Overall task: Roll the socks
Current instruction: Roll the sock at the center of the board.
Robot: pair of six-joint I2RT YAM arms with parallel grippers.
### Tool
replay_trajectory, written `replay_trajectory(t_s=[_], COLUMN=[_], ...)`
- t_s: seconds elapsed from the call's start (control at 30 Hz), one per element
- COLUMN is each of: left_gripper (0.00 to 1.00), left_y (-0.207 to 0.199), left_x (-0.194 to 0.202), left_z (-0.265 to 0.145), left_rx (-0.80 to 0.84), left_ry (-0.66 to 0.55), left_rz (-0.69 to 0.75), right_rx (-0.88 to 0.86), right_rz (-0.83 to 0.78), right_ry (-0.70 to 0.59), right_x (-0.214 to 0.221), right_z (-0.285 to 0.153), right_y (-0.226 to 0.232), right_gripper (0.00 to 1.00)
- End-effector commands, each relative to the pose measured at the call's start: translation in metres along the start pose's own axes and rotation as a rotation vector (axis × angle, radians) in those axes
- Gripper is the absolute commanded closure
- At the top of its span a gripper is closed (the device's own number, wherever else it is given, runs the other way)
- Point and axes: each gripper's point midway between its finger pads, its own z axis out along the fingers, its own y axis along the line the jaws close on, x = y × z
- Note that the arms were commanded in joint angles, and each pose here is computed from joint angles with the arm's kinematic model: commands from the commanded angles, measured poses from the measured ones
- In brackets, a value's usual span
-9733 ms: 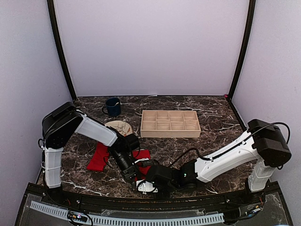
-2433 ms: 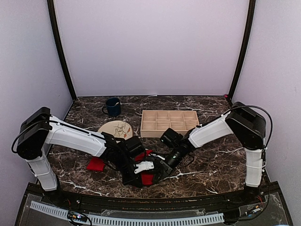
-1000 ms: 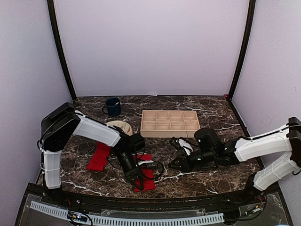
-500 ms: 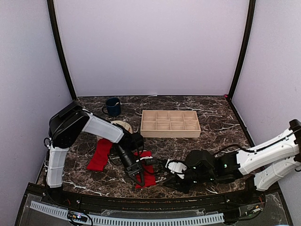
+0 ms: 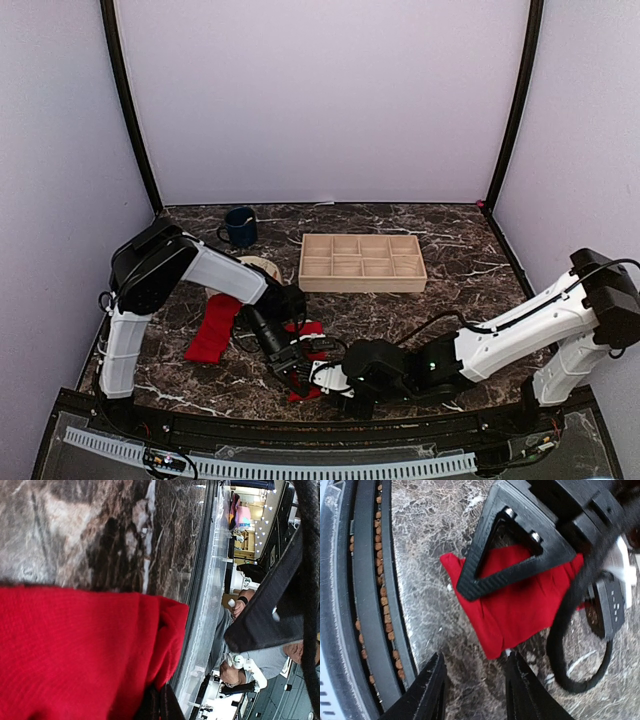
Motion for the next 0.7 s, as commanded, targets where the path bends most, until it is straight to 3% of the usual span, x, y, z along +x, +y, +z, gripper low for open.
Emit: replay_trajectory(t_s=[0.0, 0.67], left_gripper=[1.0, 1.0], left_y=[-0.005, -0.003], left_x=[-0.003, -0.002], left_z=[-0.003, -0.002], left_rx=[0.04, 0.083], left_ry=[-0.005, -0.006], left_rz=[0.009, -0.015], right_rx=[0.039, 0.051], right_rz=[-0.099, -0.196], right_ry=[0.003, 0.087], right_x=[-0.014, 0.008], right_z=[0.01, 0.041], right_y=[-0.002, -0.01], right_gripper=[0.61, 0.66])
